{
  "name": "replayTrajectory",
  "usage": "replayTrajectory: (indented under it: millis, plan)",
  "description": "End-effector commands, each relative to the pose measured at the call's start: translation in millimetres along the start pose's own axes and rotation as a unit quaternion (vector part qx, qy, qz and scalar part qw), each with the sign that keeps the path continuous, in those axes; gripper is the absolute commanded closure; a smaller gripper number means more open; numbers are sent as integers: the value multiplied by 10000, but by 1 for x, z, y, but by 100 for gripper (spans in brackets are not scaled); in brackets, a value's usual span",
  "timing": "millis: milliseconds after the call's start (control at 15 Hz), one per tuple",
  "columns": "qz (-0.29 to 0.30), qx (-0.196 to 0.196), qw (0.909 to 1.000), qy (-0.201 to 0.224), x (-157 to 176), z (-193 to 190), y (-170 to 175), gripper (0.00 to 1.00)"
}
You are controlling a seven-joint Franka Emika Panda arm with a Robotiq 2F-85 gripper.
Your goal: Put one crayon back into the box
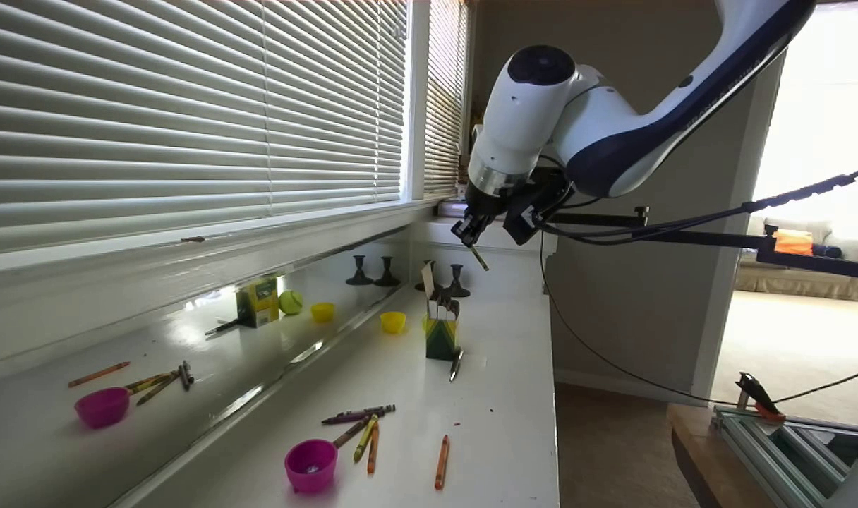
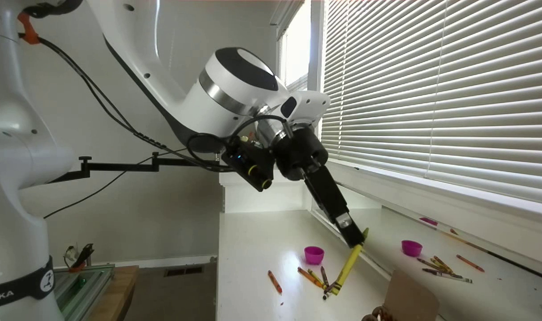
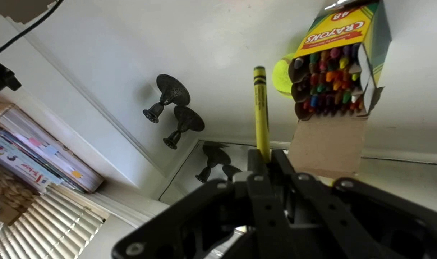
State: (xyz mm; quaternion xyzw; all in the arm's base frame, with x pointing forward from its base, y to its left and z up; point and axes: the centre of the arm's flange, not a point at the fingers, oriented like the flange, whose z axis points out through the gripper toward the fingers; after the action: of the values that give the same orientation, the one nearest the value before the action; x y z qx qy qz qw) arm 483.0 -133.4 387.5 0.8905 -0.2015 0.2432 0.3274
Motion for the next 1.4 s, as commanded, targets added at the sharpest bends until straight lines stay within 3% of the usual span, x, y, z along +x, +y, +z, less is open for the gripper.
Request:
replayTrajectory:
  millis: [0,333,400,733,800,1333]
  plan:
    - [33,-65,9998,165,3,1,-5,98]
    - [-10,19,9999,156,4,0,-5,98]
    - [-21,17,10000,28,0,-2,-3,90]
    - [-25,22,10000,31,0,-2,-3,90]
    - [-26,22,10000,32,0,-2,-3,98]
    - [1024,219,9945,93,15,20,11,98]
